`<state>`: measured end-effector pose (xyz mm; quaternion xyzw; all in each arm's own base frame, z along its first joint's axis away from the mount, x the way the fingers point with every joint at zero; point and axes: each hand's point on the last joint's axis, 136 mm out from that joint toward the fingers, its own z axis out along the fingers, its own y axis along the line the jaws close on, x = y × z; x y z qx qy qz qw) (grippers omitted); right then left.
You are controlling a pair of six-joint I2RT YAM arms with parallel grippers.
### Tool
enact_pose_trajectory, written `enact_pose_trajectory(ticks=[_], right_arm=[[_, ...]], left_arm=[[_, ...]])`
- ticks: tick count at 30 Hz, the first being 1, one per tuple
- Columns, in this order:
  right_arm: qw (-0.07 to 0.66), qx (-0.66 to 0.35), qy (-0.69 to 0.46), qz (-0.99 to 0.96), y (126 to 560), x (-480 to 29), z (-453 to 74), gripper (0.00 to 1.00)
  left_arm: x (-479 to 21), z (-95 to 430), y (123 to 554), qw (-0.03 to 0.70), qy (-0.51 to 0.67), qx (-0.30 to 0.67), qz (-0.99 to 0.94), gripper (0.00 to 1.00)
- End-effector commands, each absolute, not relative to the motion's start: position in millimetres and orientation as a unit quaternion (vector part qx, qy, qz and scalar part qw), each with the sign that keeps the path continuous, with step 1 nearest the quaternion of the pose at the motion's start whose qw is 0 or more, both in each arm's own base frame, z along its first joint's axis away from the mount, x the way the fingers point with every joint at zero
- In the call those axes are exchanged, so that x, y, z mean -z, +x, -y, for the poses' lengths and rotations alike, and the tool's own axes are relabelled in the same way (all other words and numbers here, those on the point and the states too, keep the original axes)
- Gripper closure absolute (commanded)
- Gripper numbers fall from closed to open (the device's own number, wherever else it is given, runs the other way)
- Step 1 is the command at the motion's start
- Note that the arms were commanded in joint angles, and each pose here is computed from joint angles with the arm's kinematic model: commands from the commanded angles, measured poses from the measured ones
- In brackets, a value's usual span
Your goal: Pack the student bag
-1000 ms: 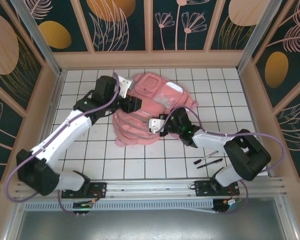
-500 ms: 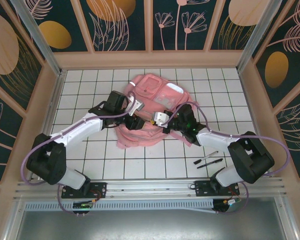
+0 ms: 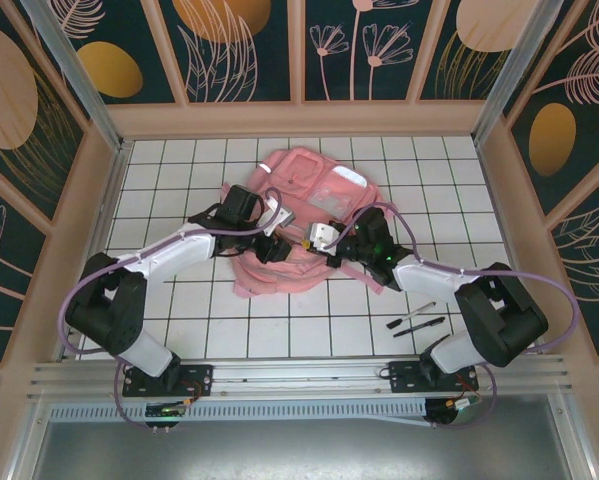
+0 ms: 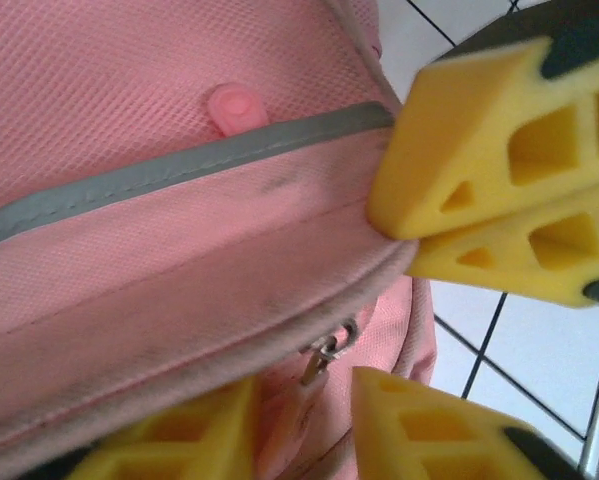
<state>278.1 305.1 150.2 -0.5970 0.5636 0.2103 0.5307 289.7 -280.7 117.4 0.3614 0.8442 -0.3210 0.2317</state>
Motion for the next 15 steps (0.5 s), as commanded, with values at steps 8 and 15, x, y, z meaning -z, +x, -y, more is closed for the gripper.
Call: enact_pose_trajectory(ticks=[8, 15], right_arm=[[0.508, -0.125, -0.667, -0.530, 278.4, -147.6, -281.5, 1.00], [0.495, -0.118, -0.655, -0.558, 277.0, -144.3, -254.6, 0.84]], left_arm=[[-129.2, 236.7, 321.5, 0.345, 0.349, 0.216, -0.844, 1.00], [-123.5, 240.2, 298.9, 0.323, 0.403, 0.239, -0.822, 1.00]])
